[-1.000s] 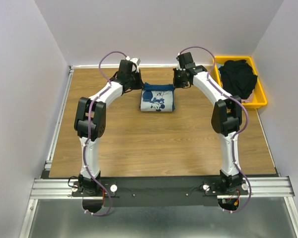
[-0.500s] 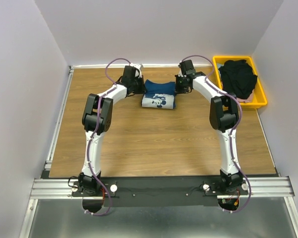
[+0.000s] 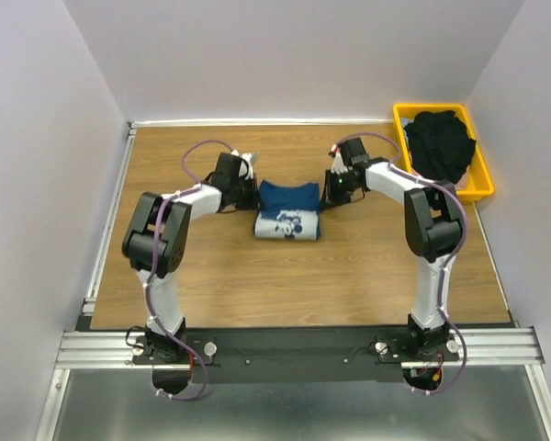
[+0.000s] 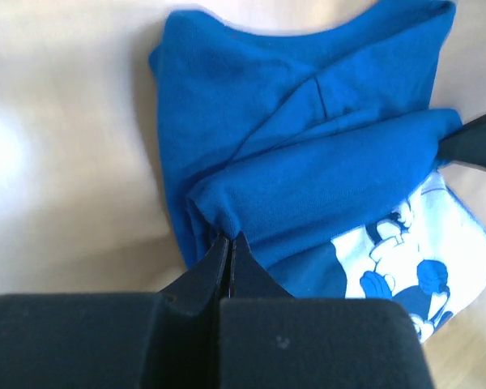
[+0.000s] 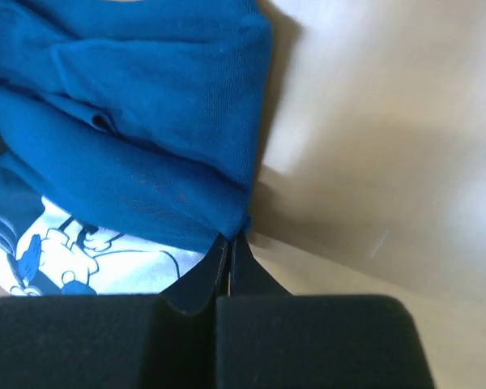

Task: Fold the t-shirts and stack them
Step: Fold the tshirt

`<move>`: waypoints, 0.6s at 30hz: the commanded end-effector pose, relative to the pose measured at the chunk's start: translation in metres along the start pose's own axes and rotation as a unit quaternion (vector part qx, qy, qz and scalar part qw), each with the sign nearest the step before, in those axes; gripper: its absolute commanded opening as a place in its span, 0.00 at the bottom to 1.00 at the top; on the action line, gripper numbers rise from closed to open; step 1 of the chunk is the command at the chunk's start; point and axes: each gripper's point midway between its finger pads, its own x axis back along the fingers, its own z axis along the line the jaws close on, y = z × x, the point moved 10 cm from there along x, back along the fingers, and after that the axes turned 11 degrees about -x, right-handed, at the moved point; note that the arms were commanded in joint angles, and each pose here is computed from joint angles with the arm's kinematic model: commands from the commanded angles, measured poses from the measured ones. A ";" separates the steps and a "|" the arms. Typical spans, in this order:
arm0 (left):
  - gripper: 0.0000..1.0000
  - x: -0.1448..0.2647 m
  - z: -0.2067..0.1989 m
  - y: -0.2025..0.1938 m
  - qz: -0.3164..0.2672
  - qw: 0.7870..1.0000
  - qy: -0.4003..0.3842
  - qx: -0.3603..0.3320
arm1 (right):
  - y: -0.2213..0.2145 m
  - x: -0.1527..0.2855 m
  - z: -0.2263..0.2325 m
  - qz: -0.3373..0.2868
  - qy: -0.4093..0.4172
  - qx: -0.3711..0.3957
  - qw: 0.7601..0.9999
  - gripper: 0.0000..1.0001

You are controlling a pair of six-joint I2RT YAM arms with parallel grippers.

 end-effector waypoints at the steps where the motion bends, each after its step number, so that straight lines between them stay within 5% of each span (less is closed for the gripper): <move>1: 0.00 0.038 -0.012 -0.051 0.063 0.998 0.007 -0.004 | -0.068 0.026 -0.002 0.099 0.010 -0.011 0.995 0.01; 6: 0.00 0.093 -0.028 -0.074 0.059 0.997 0.036 -0.029 | -0.115 0.062 0.014 0.139 0.009 0.016 0.990 0.01; 11: 0.00 0.135 -0.049 -0.047 0.009 0.998 0.015 -0.057 | -0.099 0.098 0.038 0.110 0.028 0.048 0.992 0.01; 18: 0.00 0.098 -0.026 -0.001 -0.029 0.998 0.030 -0.044 | -0.036 0.073 0.033 0.054 -0.004 0.036 0.998 0.01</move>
